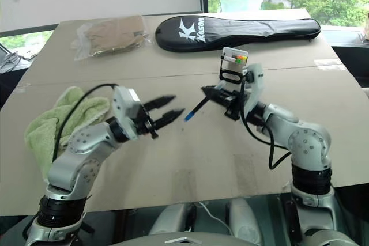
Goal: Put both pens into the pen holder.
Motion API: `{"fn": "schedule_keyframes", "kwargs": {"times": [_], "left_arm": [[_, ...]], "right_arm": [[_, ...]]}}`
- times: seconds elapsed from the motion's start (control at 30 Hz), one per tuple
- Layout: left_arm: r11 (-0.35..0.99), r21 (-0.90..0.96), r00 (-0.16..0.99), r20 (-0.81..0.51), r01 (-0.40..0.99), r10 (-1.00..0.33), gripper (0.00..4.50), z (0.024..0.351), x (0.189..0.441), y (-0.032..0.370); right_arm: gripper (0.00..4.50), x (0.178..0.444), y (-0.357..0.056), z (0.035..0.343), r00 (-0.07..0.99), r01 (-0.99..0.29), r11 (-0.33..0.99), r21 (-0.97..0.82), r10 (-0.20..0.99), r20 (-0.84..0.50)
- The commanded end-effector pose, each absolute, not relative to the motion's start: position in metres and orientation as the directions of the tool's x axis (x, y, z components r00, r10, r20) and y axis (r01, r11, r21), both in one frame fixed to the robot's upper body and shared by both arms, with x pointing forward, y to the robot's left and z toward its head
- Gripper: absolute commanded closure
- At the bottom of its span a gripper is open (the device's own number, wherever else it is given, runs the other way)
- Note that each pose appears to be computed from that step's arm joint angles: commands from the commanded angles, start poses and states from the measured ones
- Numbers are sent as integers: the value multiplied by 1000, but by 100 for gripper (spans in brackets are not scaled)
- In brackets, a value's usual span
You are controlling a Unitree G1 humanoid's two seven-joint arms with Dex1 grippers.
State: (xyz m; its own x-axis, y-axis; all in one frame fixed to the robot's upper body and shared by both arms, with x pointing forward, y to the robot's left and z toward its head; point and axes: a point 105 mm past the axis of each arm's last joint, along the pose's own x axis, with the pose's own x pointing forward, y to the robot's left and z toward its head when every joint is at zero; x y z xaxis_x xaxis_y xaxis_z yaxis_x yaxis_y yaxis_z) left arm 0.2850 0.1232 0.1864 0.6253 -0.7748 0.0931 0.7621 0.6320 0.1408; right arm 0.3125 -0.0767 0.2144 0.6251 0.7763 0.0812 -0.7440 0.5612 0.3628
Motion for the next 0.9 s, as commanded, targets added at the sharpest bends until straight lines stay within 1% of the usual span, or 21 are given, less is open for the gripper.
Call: {"fn": "schedule_keyframes", "kwargs": {"times": [0.03, 0.1, 0.13, 0.23, 0.37, 0.5, 0.7, 0.9], "left_arm": [[685, 126, 672, 134, 717, -728, 114, 204, 285, 134], [701, 143, 690, 125, 698, -713, 114, 208, 286, 136], [703, 154, 693, 118, 695, -711, 114, 208, 286, 135], [700, 170, 688, 131, 694, -714, 114, 216, 286, 127], [707, 184, 693, 141, 683, -707, 114, 222, 288, 124], [713, 187, 701, 138, 675, -700, 114, 221, 287, 124], [732, 188, 720, 141, 655, -680, 114, 219, 288, 127], [736, 190, 724, 140, 650, -675, 114, 218, 287, 128]], "right_arm": [[439, 327, -102, 270, 684, -728, 667, 160, 688, 242], [439, 338, -117, 309, 720, -650, 759, 18, 609, 333], [439, 341, -120, 319, 725, -621, 783, -23, 586, 362], [440, 360, -126, 329, 776, -489, 868, -85, 477, 412], [440, 369, -130, 333, 791, -411, 907, -91, 404, 460], [440, 373, -124, 325, 792, -414, 904, -111, 417, 446], [440, 368, -109, 306, 777, -458, 868, -192, 496, 388], [440, 371, -104, 289, 784, -458, 857, -236, 515, 347]]}}
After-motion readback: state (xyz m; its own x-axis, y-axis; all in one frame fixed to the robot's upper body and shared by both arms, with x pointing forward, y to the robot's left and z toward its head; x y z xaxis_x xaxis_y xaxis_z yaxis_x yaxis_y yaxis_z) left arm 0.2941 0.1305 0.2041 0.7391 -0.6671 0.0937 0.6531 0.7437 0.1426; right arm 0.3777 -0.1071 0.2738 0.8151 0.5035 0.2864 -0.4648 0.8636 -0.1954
